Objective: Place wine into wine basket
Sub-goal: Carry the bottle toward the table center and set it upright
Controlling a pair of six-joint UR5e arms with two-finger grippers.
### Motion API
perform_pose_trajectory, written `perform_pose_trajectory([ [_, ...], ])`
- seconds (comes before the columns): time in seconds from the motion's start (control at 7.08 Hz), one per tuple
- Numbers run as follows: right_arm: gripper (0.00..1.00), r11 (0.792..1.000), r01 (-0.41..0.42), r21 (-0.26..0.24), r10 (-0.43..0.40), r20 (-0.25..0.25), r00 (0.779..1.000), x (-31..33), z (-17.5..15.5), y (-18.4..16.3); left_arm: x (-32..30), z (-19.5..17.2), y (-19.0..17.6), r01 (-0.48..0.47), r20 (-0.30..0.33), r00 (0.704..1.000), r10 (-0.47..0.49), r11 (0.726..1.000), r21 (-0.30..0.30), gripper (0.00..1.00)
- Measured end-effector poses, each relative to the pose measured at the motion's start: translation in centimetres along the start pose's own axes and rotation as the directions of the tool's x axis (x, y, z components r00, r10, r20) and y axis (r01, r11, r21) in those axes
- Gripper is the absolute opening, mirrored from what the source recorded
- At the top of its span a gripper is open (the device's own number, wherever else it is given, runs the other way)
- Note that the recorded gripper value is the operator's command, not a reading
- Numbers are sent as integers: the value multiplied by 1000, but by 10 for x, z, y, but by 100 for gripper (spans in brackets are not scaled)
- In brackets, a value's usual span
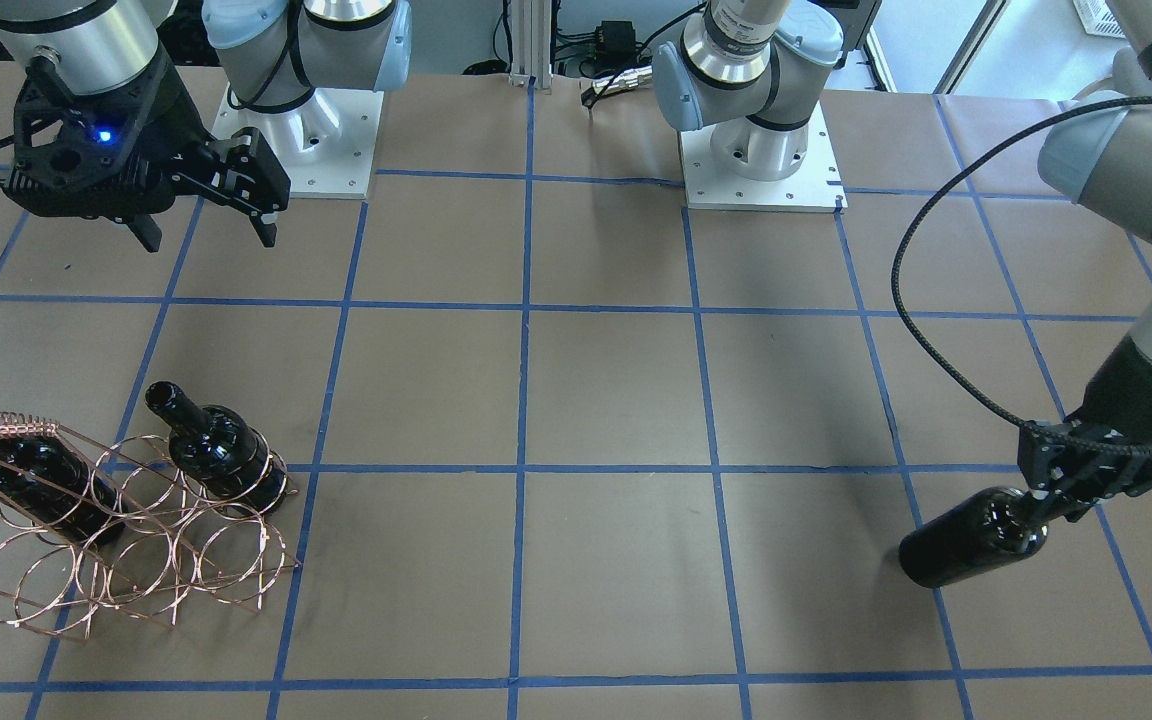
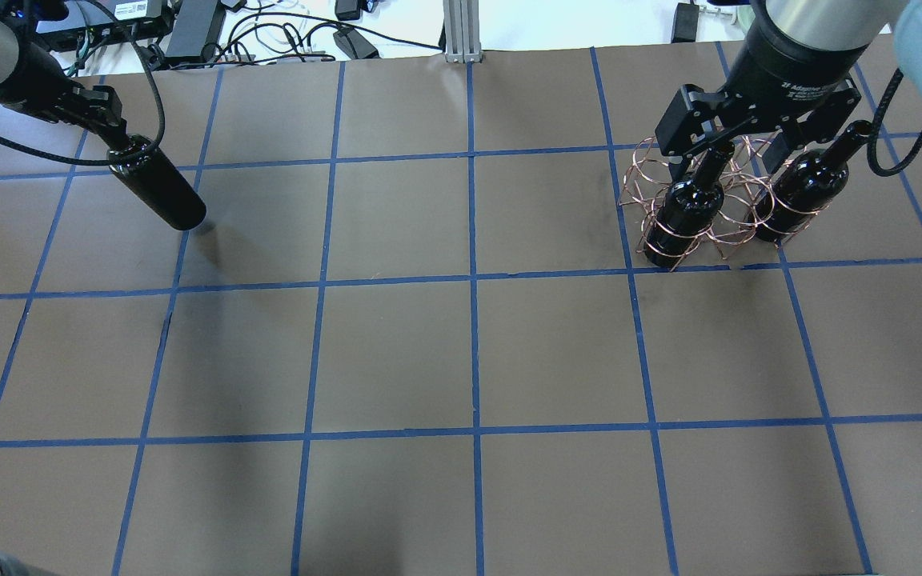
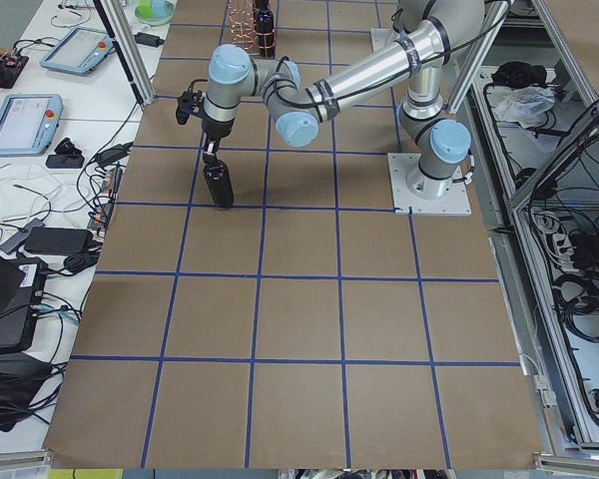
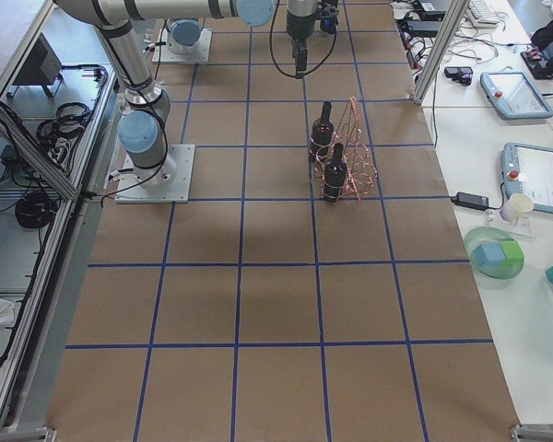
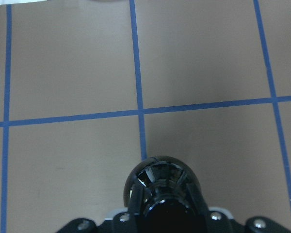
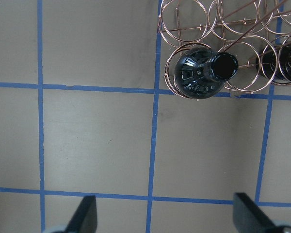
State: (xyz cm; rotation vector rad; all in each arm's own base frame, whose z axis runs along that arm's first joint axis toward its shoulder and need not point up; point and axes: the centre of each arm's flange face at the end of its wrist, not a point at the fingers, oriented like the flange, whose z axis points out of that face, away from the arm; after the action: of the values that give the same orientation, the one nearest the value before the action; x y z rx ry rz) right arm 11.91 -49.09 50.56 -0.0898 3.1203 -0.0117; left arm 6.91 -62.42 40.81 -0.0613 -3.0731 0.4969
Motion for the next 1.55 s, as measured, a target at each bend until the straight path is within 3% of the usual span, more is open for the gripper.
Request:
perform_pose_trajectory([
  [0.28,100,1000,-1,2,1,18,1000,-2,0,0,113,-23,11,128,-28,991,-129,991,-31,12],
  [0.85,100,1000,2,4,-2,26,1000,-3,1,-1,303,-47,88,202,-8,979,-203,977,-64,12],
  [1.13,100,1000,3,5,-3,25,1000,-2,1,-1,357,-36,124,246,41,969,-244,967,-70,10],
  [1.55,100,1000,3,4,-3,25,1000,-2,1,-1,390,-23,144,330,73,942,-326,943,-48,8],
])
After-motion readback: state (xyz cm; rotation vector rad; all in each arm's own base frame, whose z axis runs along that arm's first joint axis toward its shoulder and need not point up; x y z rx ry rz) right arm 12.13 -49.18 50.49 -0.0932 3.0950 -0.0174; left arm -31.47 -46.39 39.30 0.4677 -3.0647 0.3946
